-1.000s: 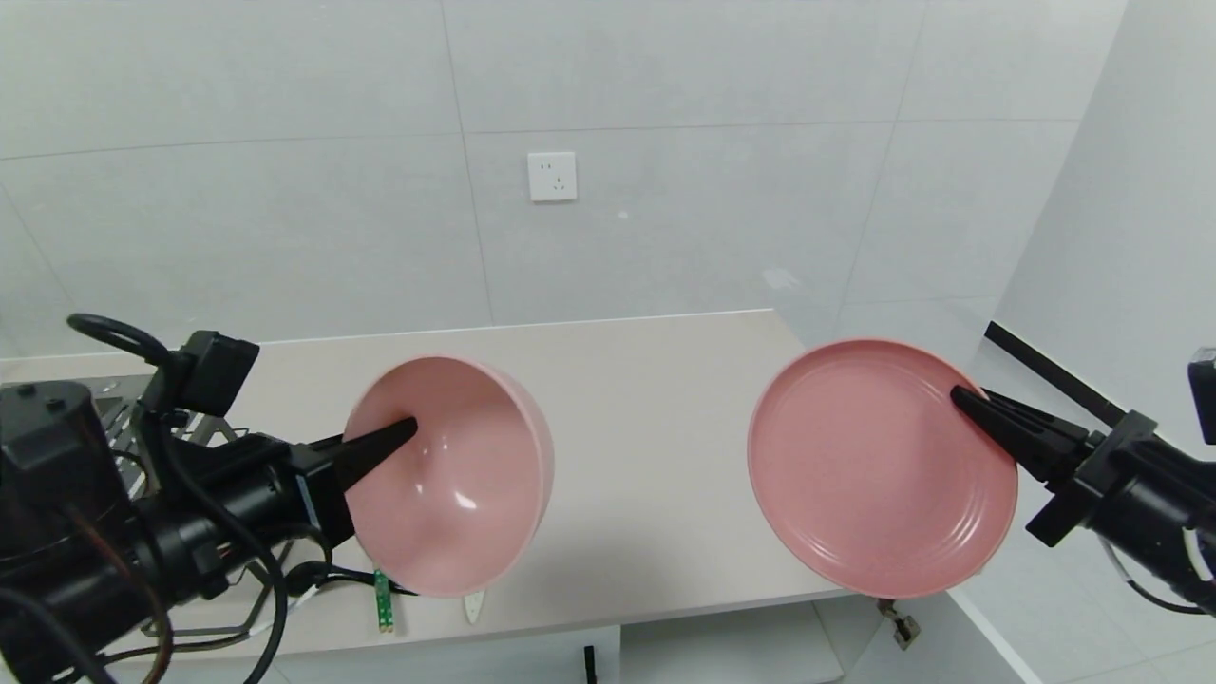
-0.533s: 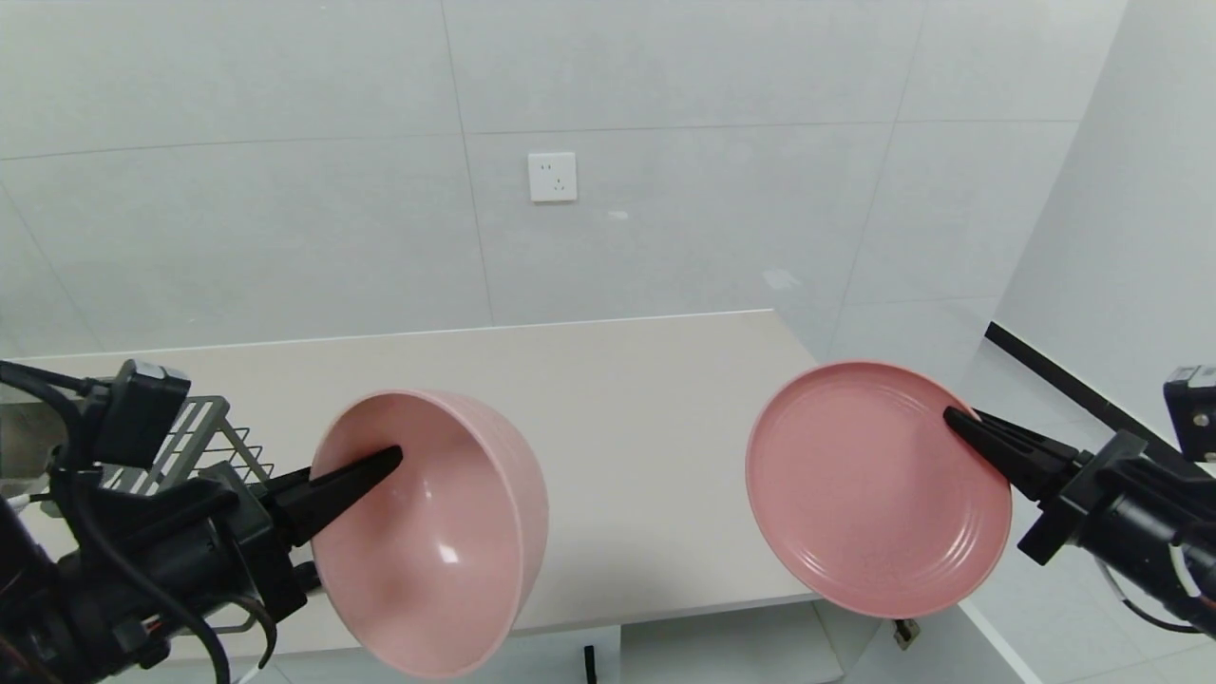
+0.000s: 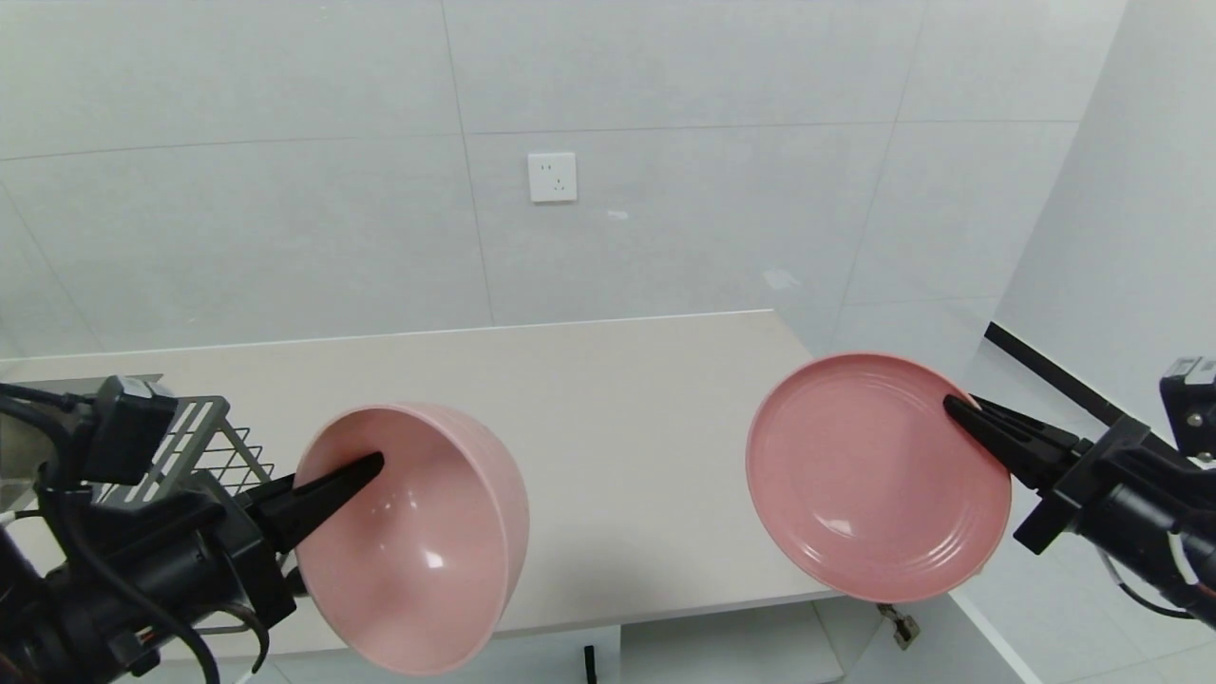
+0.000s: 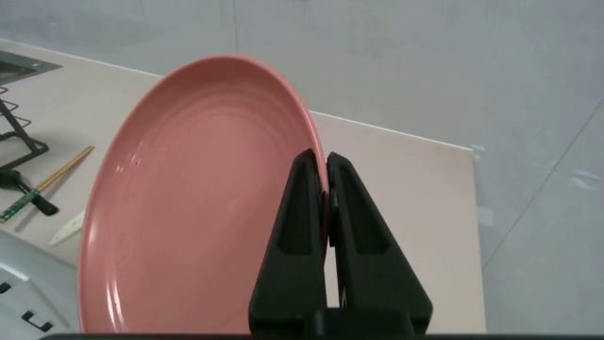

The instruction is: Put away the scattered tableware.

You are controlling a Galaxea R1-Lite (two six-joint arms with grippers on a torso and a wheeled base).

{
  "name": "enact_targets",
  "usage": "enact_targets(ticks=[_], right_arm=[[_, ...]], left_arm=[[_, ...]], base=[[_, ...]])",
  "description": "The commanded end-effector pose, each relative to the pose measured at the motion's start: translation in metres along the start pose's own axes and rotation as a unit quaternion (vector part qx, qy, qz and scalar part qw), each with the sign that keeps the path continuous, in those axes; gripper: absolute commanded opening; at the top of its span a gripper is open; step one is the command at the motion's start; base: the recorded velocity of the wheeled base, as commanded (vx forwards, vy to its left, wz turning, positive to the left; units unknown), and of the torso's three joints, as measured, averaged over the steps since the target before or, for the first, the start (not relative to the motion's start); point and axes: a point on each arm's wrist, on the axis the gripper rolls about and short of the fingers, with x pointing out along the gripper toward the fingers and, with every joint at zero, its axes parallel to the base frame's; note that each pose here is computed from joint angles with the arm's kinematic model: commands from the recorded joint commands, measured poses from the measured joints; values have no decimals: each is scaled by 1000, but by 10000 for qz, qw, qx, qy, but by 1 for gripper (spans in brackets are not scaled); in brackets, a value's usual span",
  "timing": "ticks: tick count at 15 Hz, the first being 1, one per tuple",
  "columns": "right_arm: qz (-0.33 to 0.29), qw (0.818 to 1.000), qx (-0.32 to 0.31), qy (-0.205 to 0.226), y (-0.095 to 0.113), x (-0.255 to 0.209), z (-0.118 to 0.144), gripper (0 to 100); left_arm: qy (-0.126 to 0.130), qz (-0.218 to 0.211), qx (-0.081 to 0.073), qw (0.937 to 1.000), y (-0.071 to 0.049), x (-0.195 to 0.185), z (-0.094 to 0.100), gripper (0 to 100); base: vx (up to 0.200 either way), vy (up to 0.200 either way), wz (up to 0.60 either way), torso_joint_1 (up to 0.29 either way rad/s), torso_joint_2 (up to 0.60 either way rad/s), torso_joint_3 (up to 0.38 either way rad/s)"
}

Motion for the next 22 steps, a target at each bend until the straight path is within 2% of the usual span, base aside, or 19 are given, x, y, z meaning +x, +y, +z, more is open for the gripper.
enact_targets(ticks=[1, 10, 17, 22], right_arm=[[-6, 10000, 2, 14, -1, 1, -1, 0], [-34, 10000, 10, 67, -2, 1, -3, 0], [-42, 10000, 3, 67, -2, 1, -3, 0], [-33, 10000, 10, 89, -2, 0, -4, 0]], left_arm=[[103, 8, -27, 9999, 1, 3, -3, 0], [100, -54, 7, 9999, -1, 1, -5, 0], [77, -50, 13, 10000, -1, 1, -5, 0], [70, -51, 23, 10000, -1, 1, -5, 0]], base=[[-200, 0, 0, 2, 7, 2], [-200, 0, 0, 0, 0, 2], [0, 0, 0, -69, 147, 69], [0, 0, 0, -161, 314, 152]])
